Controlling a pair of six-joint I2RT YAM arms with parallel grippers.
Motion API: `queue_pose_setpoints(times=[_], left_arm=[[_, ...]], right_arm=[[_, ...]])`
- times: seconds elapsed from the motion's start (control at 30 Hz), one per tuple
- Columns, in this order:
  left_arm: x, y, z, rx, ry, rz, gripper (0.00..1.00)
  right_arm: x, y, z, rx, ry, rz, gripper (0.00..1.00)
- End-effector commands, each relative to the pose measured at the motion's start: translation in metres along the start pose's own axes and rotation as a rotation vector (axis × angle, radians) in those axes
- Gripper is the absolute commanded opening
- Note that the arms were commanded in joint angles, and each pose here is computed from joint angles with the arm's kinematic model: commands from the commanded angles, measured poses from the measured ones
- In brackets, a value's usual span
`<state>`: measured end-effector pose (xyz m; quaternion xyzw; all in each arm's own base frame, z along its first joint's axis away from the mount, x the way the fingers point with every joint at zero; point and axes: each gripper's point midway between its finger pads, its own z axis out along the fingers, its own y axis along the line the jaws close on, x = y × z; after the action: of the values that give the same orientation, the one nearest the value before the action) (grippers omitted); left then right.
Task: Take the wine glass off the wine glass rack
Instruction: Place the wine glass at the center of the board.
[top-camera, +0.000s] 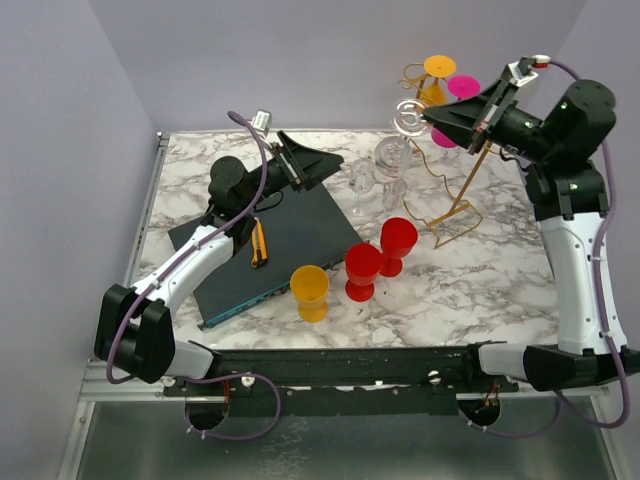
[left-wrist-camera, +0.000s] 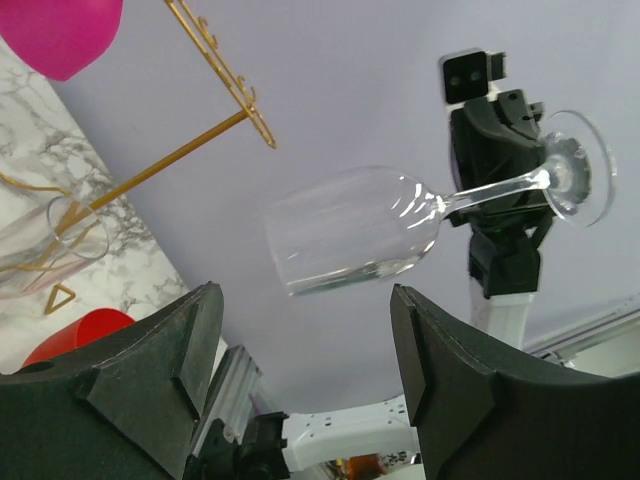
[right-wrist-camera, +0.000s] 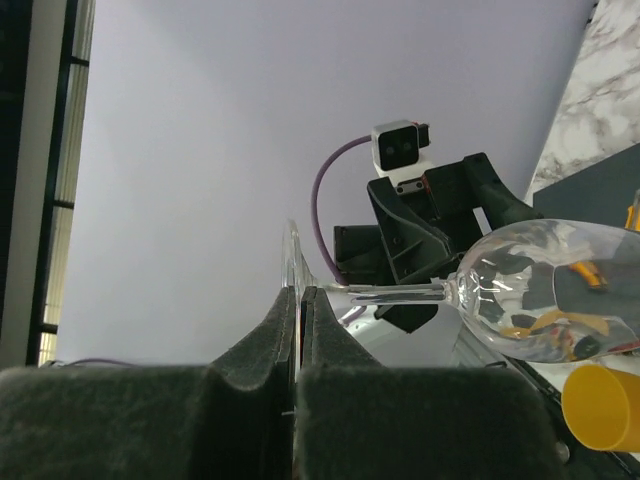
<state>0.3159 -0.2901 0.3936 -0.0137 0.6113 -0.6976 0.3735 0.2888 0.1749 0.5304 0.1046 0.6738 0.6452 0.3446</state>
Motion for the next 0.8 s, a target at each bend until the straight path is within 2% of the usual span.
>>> queue_pose_setpoints(times=[0.0,0.4,0.77], left_arm=[[-0.023,-0.016,-0.016,0.118,-0.032,-0.024,0.74],[-0.051,-0.014,-0.042,0.24,-0.065,-0.108,0.72],[-0.064,-0.002,-0.054,0.244,-0.098,-0.14,0.7]], right_arm=[[-0.012,0.022,0.026,-0.117,-0.065,-0.035,0.0],[0.008,0.031,0.092,-0.253,0.034,0.039,0.0],[0.009,0.039,0.102,-0.289,0.046,0.052,0.0]])
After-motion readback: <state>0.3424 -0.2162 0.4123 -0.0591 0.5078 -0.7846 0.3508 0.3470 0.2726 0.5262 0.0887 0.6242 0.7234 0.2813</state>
